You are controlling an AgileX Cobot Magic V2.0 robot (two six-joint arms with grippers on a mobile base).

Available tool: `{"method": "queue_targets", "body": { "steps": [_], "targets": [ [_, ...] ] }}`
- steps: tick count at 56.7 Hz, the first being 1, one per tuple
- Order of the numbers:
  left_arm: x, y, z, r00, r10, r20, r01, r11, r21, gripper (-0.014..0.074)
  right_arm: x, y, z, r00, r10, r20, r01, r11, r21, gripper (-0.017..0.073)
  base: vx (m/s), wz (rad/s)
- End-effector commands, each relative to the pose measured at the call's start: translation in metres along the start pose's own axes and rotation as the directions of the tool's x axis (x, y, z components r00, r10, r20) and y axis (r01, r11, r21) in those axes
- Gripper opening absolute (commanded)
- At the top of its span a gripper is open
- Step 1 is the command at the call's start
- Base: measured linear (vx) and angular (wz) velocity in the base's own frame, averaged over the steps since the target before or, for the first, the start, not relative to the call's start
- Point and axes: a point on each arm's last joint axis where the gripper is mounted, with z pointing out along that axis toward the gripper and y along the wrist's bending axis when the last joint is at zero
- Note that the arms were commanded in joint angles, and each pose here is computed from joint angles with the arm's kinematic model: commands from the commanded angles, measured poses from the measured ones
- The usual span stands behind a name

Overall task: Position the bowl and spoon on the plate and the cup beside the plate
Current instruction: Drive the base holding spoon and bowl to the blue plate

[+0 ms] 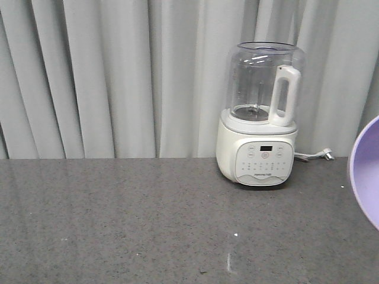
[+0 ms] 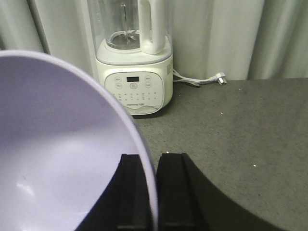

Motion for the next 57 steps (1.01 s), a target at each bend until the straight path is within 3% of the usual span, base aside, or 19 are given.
{"method": "queue_targets", "body": {
  "steps": [1,57],
  "targets": [
    [-0.014,-0.0013,-0.0064,0.993,-0.008,0.114,0.007,1.0,0.008,-0.0006,-0.0152,-0.0004,-0.0059,0.994,-0.004,0.113,0.002,1.0,0.016,-0.0008,-0.06,-0.26],
    [-0.014,-0.0012,-0.0064,0.993,-0.007,0.114,0.006,1.0,0.008,-0.0006,-0.015,-0.0003,-0.0058,0.994,-0.003,0.11,0.002,1.0,0.015,-0.0008,-0.11,-0.64]
  ]
}}
